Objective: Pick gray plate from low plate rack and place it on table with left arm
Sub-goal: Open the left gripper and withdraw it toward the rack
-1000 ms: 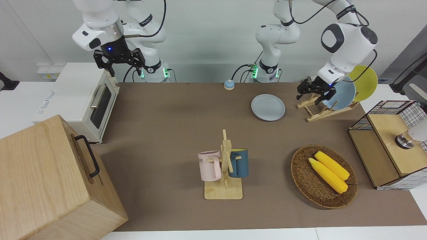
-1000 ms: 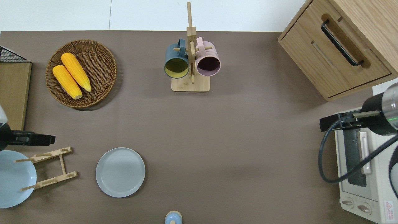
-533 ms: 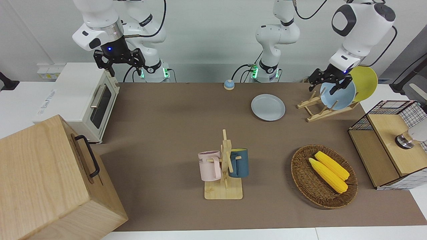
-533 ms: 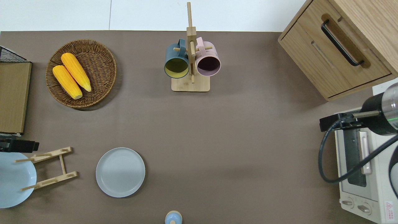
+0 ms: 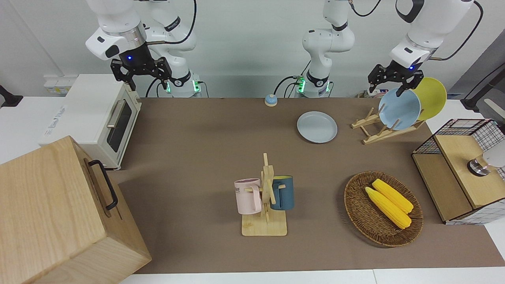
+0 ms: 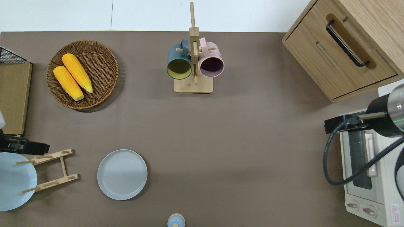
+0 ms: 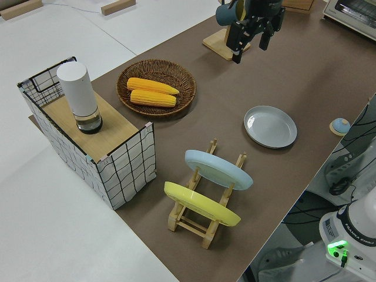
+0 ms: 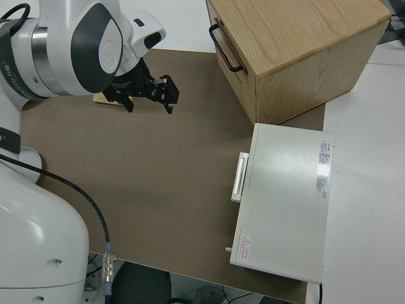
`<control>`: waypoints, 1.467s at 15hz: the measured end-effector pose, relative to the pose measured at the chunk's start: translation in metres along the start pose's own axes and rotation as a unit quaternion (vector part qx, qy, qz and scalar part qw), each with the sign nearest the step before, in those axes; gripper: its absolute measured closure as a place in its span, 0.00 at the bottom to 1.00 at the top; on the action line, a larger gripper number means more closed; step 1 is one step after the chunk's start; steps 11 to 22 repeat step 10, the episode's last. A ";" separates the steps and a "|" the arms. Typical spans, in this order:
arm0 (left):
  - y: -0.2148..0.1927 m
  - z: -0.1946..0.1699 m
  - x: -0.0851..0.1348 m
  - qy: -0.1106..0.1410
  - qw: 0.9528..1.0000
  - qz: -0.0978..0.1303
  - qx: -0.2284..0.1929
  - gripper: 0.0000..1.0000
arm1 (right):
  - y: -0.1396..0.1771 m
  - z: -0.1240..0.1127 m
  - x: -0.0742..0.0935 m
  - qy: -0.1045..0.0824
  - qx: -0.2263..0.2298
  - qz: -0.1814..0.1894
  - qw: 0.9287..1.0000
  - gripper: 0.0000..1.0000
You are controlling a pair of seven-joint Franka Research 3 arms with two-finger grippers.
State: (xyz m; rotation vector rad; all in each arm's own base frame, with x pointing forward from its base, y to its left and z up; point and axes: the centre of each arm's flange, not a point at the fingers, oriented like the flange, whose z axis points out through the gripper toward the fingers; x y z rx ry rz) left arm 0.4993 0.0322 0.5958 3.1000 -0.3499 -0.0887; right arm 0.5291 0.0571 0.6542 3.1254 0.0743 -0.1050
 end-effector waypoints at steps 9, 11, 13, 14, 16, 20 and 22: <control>0.011 0.023 0.008 0.017 1.000 0.012 0.007 0.00 | 0.000 0.000 0.000 0.000 0.000 0.000 1.000 0.01; 0.012 0.021 0.007 0.016 1.000 0.012 0.007 0.00 | 0.000 0.000 0.000 0.000 0.000 0.000 1.000 0.01; 0.012 0.021 0.007 0.016 1.000 0.012 0.007 0.00 | 0.000 0.000 0.000 0.000 0.000 0.000 1.000 0.01; 0.012 0.021 0.007 0.016 1.000 0.012 0.007 0.00 | 0.000 0.000 0.000 0.000 0.000 0.000 1.000 0.01; 0.012 0.021 0.007 0.016 1.000 0.012 0.007 0.00 | 0.000 0.000 0.000 0.000 0.000 0.000 1.000 0.01; 0.012 0.021 0.007 0.016 1.000 0.012 0.007 0.00 | 0.000 0.000 0.000 0.000 0.000 0.000 1.000 0.01; 0.012 0.021 0.007 0.016 1.000 0.012 0.007 0.00 | 0.000 0.000 0.000 0.000 0.000 0.000 1.000 0.01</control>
